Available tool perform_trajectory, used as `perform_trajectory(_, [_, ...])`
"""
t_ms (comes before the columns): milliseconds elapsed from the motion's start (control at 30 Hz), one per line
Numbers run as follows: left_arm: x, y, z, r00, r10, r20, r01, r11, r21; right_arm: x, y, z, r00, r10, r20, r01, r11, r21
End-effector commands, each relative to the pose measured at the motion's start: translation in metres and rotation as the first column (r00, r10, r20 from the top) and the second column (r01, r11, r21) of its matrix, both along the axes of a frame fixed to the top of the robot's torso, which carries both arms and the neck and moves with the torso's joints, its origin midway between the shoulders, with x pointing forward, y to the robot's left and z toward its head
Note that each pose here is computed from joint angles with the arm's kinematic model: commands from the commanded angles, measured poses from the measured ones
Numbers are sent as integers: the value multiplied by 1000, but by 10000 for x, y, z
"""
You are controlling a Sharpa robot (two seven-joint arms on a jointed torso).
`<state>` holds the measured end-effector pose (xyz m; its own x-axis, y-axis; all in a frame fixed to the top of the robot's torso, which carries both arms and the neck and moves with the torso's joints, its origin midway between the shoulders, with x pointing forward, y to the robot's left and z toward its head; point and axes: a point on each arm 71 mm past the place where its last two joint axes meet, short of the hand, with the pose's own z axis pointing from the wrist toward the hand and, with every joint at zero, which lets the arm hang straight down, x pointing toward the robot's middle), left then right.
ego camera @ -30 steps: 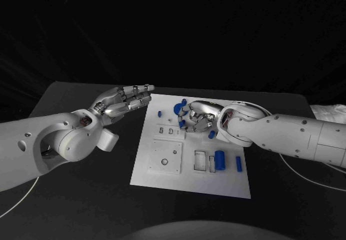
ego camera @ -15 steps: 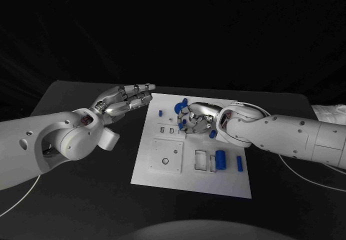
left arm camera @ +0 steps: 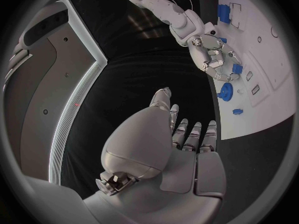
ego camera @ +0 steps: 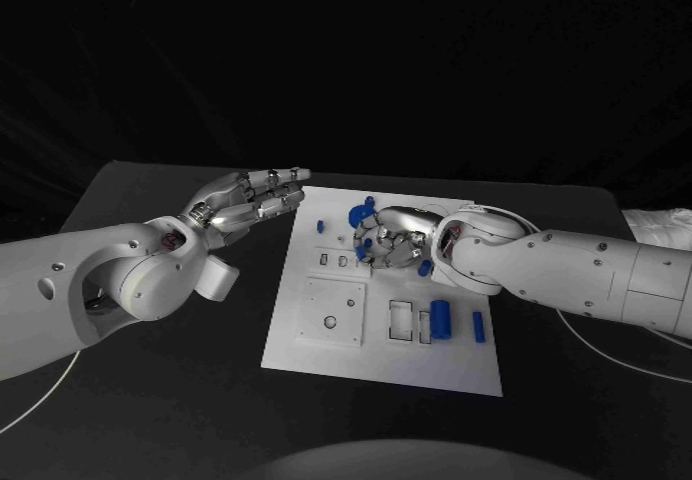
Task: Assemble the parts on the task board
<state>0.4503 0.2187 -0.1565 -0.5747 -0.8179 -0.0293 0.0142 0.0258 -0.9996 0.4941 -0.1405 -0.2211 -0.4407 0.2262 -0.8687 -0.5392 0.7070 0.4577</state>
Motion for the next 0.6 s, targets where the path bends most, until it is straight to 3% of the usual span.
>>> perform_trajectory(33, [-7, -22, 8, 1000, -20, 2, 20, 1000, -5, -10, 6, -22, 1000, 16, -10, -16, 1000, -24])
perform_trajectory(600, [3, -15, 3, 1000, -17, 1, 17, 1000, -3, -5, 9, 10, 999, 24, 35, -24, 1000, -1])
